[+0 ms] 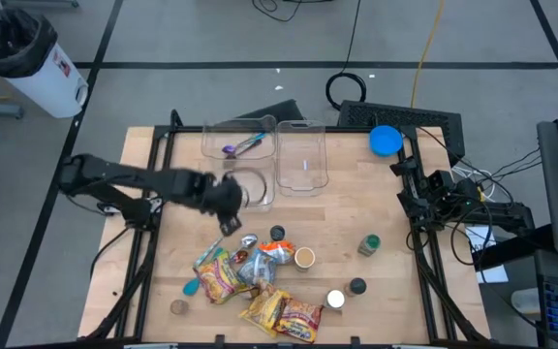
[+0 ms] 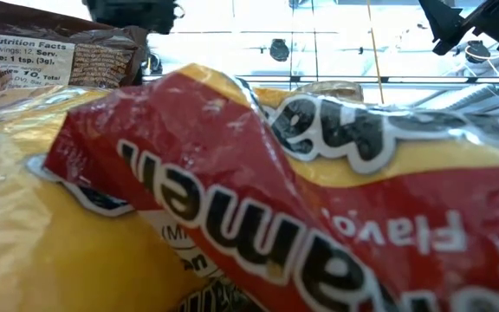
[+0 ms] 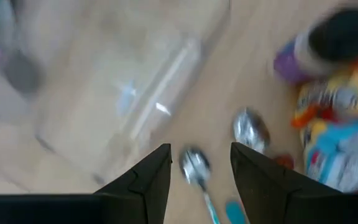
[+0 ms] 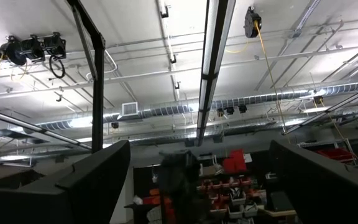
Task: Pick & Place Food Item
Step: Put the left green patterned spoon into the top left transparent bin
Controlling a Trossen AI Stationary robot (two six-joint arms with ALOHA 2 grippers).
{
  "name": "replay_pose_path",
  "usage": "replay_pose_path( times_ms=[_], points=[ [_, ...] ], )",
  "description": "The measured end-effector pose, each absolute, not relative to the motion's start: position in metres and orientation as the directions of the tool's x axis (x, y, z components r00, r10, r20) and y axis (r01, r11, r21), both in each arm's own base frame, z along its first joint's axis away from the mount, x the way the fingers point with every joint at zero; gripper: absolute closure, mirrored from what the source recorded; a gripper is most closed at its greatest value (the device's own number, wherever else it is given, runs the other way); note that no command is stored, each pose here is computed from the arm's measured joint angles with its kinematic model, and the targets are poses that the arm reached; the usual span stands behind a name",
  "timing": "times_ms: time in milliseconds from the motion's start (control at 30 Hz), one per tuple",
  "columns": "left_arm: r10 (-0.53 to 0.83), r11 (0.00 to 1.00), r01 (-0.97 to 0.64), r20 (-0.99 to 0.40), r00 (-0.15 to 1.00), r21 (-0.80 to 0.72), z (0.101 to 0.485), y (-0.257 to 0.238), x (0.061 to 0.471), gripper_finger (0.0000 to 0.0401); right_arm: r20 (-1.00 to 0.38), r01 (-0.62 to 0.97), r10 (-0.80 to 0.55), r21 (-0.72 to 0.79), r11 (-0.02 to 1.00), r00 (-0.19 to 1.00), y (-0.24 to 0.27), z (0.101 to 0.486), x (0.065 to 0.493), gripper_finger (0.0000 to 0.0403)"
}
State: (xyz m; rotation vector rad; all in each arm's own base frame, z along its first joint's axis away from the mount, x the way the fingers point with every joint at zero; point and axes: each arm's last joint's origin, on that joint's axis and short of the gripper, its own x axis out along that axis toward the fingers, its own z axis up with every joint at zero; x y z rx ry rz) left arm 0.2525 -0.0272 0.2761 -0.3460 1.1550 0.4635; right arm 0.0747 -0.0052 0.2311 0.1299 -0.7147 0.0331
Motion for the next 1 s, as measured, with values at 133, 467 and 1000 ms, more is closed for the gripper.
replay_pose_path(
  times_ms=[133,467,1000],
  points=[
    [0.158,0.793,-0.608,-0.955,0.249,-0.027,0.243,-0.052,0.238,0.0226,0.655,-0.075,-0.014,0.108,0.991,0.755,-0.005,0.231,0.075,0.0023],
    [0.093,0.669,-0.721,-0.941,0.324,-0.182,0.186,-0.084,0.22,0.0226,0.655,-0.075,-0.014,0.108,0.991,0.755,-0.005,0.231,0.075,0.0023],
    [0.089,0.526,-0.831,-0.961,0.262,-0.178,0.145,-0.074,0.199,0.0226,0.656,-0.075,-0.014,0.108,0.991,0.755,-0.005,0.231,0.075,0.0023]
  ],
)
